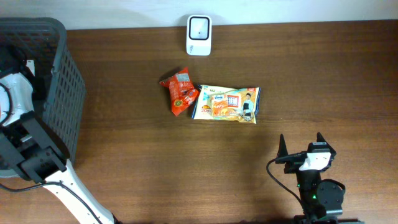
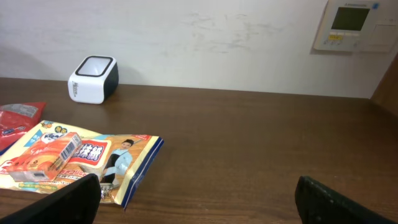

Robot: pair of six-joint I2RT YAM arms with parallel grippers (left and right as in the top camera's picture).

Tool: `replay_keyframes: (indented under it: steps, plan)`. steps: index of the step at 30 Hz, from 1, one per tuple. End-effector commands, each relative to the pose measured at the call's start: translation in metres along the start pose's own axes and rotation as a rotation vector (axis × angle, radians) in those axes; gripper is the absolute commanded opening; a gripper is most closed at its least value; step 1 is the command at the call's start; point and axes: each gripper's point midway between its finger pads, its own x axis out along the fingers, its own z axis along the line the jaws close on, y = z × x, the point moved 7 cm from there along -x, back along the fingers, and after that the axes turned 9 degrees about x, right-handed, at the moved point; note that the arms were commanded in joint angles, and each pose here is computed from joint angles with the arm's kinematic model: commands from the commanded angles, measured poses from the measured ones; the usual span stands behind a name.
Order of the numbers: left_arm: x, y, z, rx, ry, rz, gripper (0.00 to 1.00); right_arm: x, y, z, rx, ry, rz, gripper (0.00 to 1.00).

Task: Scan the item barcode
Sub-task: 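Reach the left gripper into the basket and grasp the green tissue pack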

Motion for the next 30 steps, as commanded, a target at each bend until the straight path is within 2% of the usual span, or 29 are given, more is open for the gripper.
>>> replay_keyframes:
  steps: [1,2,7,11,12,13,14,16,18,19,28,29,30]
  plan:
    - [0.026,0.018,-0.015,0.013,0.056,0.081,0.27,0.0,0.003,-0.001,0.001,0.006,0.007,0.98]
    - [0.025,0.019,-0.015,0.003,0.059,0.087,0.02,0.0,0.003,-0.001,0.001,0.006,0.007,0.98]
    - [0.001,0.015,-0.007,-0.119,0.047,0.072,0.0,0.0,0.003,-0.001,0.001,0.006,0.007,0.98]
    - [-0.069,-0.011,0.021,-0.171,-0.023,-0.1,0.01,0.0,0.003,-0.001,0.001,0.006,0.007,0.99]
    - [-0.072,-0.013,0.023,-0.171,-0.031,-0.114,0.19,0.0,0.003,-0.001,0.001,0.006,0.007,0.98]
    - [-0.071,-0.013,0.023,-0.149,-0.032,-0.113,0.42,0.0,0.003,-0.001,0.001,0.006,0.007,0.98]
    - [-0.068,-0.012,0.023,-0.128,-0.031,-0.107,0.54,0.0,0.003,-0.001,0.001,0.006,0.007,0.98]
    - [-0.053,-0.009,0.02,-0.085,-0.025,-0.082,0.58,0.0,0.003,-0.001,0.001,0.006,0.007,0.98]
    - [-0.032,-0.002,0.015,-0.083,-0.002,-0.045,0.72,0.0,0.003,-0.001,0.001,0.006,0.007,0.98]
    - [-0.015,0.003,0.009,-0.075,0.014,-0.01,0.75,0.0,0.003,-0.001,0.001,0.006,0.007,0.98]
    - [0.028,0.007,-0.012,-0.066,0.068,0.003,0.67,0.0,0.003,-0.001,0.001,0.006,0.007,0.98]
    - [0.033,0.009,-0.015,-0.062,0.073,0.016,0.61,0.0,0.003,-0.001,0.001,0.006,0.007,0.98]
    - [0.035,0.011,-0.017,-0.06,0.079,0.028,0.34,0.0,0.003,-0.001,0.001,0.006,0.007,0.99]
